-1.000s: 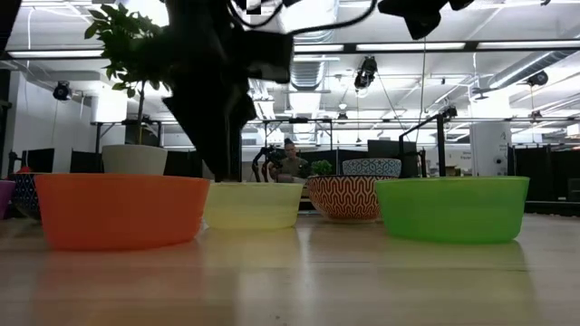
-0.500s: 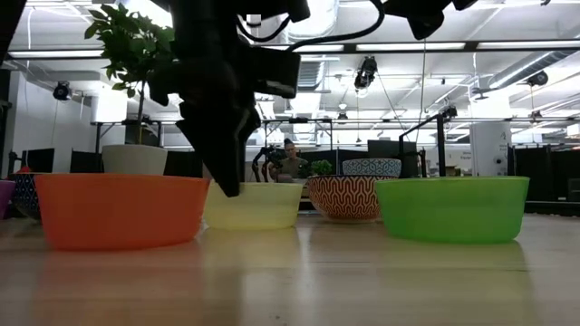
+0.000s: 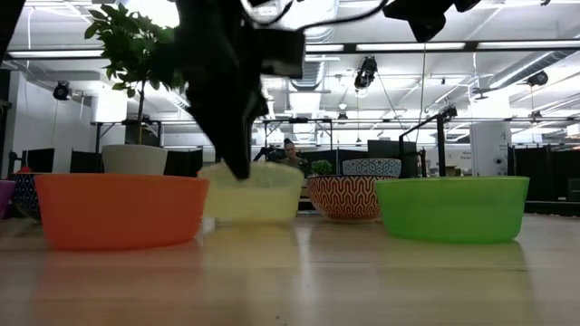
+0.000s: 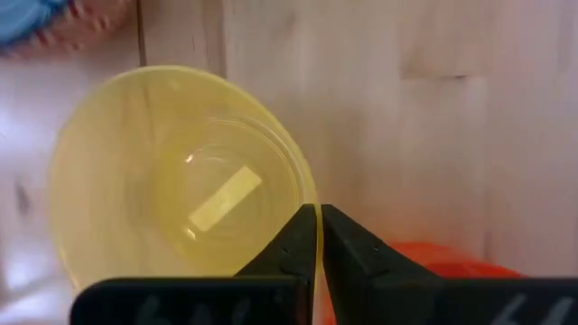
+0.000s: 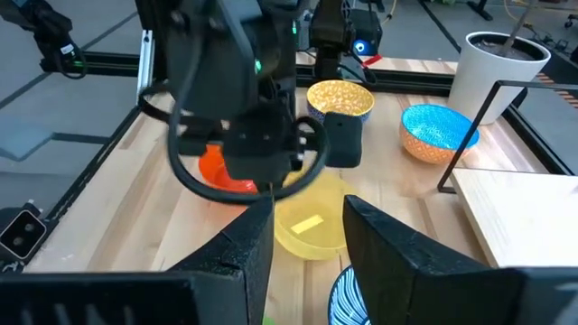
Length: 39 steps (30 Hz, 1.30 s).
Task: Place and stack bowls onto a shelf
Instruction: Put the yellow bowl on the shelf
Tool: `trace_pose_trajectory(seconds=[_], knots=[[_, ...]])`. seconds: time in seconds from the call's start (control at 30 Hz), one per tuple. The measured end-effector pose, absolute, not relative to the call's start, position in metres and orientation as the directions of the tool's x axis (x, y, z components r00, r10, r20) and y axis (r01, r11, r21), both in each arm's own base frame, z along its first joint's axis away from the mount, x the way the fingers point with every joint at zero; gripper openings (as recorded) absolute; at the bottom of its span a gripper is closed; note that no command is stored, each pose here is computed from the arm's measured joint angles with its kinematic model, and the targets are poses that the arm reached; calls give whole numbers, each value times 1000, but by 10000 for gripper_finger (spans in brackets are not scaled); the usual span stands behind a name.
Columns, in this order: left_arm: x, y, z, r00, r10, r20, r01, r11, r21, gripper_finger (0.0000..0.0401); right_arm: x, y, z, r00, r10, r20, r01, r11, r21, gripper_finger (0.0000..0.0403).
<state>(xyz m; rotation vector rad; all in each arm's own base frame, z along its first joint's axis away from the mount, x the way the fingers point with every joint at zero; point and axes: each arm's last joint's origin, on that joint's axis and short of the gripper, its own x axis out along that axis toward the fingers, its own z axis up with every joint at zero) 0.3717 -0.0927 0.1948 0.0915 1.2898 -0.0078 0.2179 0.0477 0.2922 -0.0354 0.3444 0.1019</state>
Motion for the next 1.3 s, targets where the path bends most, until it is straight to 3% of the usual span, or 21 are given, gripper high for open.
trace_pose_trajectory(seconds=[0.17, 0.3, 0.53, 0.73, 0.97, 1.13, 1.3], knots=[[381, -93, 223, 314, 50, -948, 174, 979, 109, 0, 218, 48, 292, 936, 94, -339, -106, 994, -18, 127], [386, -81, 245, 336, 134, -932, 234, 947, 221, 0, 217, 48, 291, 931, 92, -353, -106, 994, -20, 128], [399, -25, 269, 368, 219, -904, 235, 919, 318, 0, 217, 47, 290, 928, 92, -361, -106, 994, -21, 128], [398, 55, 270, 332, 288, -898, 111, 934, 341, 0, 217, 47, 290, 928, 92, -362, -107, 994, -22, 128], [388, 139, 273, 407, 283, -868, -118, 959, 258, 0, 217, 47, 290, 928, 91, -362, -111, 993, -34, 128], [384, 171, 265, 440, 236, -866, -199, 967, 162, 0, 217, 47, 290, 927, 91, -363, -111, 993, -34, 128], [388, 176, 244, 383, 214, -899, -185, 971, 153, 0, 217, 47, 289, 925, 90, -369, -111, 993, -35, 128]])
